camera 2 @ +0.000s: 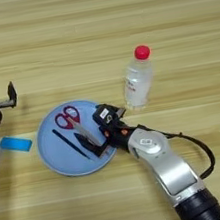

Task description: Move the objects on the table

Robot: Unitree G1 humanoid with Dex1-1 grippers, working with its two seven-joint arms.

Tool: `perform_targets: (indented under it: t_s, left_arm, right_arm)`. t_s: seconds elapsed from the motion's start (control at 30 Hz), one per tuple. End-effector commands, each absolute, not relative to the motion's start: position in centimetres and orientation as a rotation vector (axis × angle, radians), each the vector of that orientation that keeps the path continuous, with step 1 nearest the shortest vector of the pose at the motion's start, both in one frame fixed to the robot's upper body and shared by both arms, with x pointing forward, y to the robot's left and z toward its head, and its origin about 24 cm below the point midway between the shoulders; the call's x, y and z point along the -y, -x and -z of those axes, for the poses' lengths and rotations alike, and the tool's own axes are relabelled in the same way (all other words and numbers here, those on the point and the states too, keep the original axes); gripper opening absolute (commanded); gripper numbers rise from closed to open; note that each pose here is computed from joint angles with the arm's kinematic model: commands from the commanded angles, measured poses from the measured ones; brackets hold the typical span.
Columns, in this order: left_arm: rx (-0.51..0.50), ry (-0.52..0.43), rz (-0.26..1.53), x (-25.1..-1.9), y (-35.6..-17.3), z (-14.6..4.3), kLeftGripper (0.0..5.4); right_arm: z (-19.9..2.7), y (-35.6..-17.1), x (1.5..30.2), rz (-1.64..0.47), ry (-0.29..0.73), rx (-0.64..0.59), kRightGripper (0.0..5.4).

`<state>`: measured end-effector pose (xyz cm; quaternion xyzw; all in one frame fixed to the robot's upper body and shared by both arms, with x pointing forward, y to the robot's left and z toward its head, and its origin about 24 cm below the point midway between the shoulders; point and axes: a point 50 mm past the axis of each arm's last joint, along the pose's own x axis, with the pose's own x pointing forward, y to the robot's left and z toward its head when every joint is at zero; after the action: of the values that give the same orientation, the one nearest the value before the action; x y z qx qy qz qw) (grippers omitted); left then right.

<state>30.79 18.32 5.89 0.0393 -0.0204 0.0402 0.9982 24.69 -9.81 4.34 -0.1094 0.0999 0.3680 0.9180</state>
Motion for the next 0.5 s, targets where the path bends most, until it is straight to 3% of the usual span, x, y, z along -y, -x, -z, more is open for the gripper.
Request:
perform_targets:
  t_s: [0.03,0.5]
  left_arm:
    - [0.039,-0.081,-0.082,-18.17,-30.95,-6.15,5.4]
    - [0.064,-0.115,-0.094,-17.83,-31.04,-6.16,5.4]
  right_arm:
    - [-3.99,-24.38,9.9,-0.77,0.258,-0.227,5.36]
    - [-3.36,-24.71,10.03,-0.75,0.271,-0.258,5.36]
